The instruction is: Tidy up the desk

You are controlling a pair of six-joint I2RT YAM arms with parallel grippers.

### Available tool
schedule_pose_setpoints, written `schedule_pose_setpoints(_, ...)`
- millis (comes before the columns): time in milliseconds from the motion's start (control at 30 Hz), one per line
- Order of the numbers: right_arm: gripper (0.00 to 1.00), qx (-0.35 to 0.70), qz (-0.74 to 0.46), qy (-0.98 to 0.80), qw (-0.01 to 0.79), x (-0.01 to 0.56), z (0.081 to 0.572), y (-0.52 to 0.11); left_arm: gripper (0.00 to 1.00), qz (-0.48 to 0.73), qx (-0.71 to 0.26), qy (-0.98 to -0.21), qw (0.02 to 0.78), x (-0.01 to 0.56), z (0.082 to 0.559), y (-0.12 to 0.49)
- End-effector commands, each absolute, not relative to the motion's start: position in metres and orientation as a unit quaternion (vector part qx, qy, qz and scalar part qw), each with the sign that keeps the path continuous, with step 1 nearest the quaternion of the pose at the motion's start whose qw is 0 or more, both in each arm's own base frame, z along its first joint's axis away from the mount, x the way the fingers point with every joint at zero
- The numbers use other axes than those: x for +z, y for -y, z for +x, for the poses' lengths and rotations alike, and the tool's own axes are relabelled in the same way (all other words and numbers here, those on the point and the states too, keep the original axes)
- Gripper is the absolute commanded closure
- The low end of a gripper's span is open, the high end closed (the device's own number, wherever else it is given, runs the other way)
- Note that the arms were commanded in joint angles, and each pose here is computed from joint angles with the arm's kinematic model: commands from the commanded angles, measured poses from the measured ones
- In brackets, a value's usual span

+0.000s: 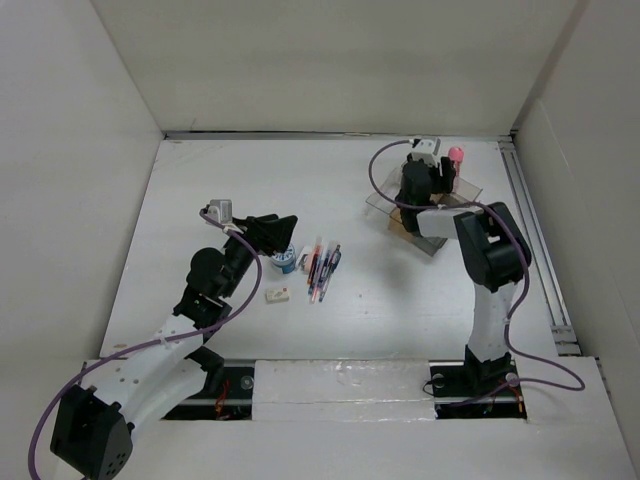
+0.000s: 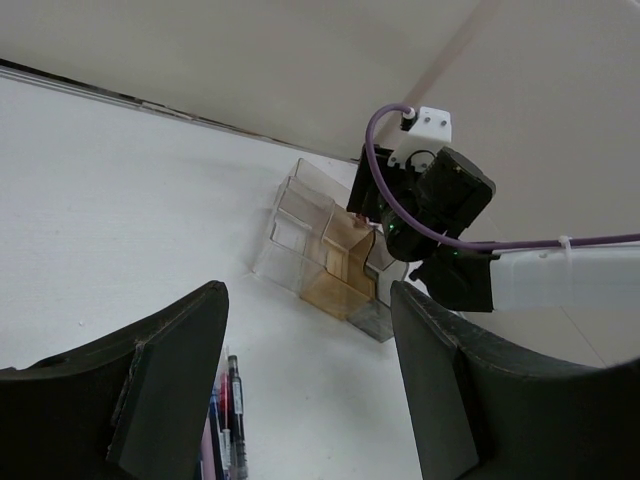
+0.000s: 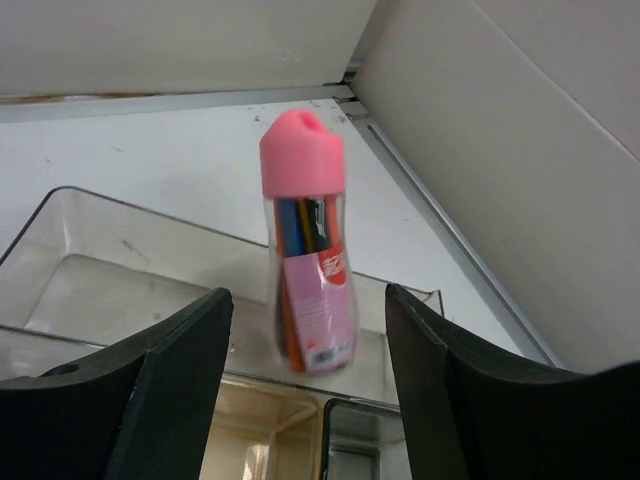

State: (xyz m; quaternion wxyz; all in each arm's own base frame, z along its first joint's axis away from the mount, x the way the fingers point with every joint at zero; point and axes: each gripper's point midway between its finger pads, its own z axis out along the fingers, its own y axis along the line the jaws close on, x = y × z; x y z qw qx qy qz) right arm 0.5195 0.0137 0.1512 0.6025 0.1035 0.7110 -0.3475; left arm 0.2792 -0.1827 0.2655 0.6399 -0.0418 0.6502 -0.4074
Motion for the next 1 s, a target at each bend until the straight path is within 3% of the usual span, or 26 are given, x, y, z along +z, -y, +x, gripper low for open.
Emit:
schedule_pose_setpoints(0,0.32,-0.34,0.116,-0.698,0.62,0.153,0.525,-0.024,0.38,-0.037,-0.412,-0.632,0.655,0.278,0.277,0.182)
schedule_pose_setpoints(267,0.3,-0.331,0.122,-0.692,0.63,0.158,0.525,-0.033,0.38,-0.037,-0.413,-0.631,0.655,0.278,0.277,0.182)
schedule_pose_setpoints(400,0.34,-0.285,0.131,-0.699,0.642,0.179,0.532,-0.043,0.38,-0.037,-0.414,-0.631,0.654,0.278,0.277,0.182)
schedule_pose_setpoints(433,0.42,-0.266,0.132,-0.724,0.623,0.169,0.531,-0.048,0.38,-0.036,-0.415,-0.632,0.654,0.278,0.277,0.182)
schedule_pose_setpoints(467,0.6,-0.209,0.145,-0.735,0.629,0.194,0.533,-0.06,0.38,-0.035,-0.415,-0.633,0.652,0.277,0.277,0.183)
schedule_pose_setpoints(500,0.6,-0.193,0.132,-0.74,0.631,0.193,0.536,-0.067,0.38,-0.035,-0.415,-0.633,0.652,0.277,0.277,0.183)
schedule_pose_setpoints(533,0.79,-0.133,0.17,-0.736,0.641,0.208,0.541,-0.079,0.38,-0.036,-0.414,-0.633,0.654,0.278,0.277,0.183)
schedule_pose_setpoints(633,1.0,0.009,0.168,-0.766,0.621,0.231,0.525,-0.122,0.38,-0.039,-0.409,-0.634,0.655,0.278,0.278,0.181)
schedule_pose_setpoints(800,0.96,0.198,0.041,-0.79,0.579,0.244,0.461,-0.238,0.39,-0.114,-0.363,-0.638,0.67,0.276,0.288,0.154)
schedule_pose_setpoints(867,0.85,0.226,-0.007,-0.804,0.549,0.225,0.427,-0.286,0.4,-0.234,-0.31,-0.637,0.665,0.267,0.294,0.115)
schedule_pose_setpoints(900,0.72,0.234,-0.022,-0.81,0.538,0.217,0.416,-0.302,0.4,-0.275,-0.296,-0.63,0.663,0.265,0.292,0.102)
schedule_pose_setpoints(967,0.54,0.243,-0.064,-0.827,0.503,0.191,0.387,-0.341,0.4,-0.344,-0.271,-0.603,0.667,0.261,0.28,0.072)
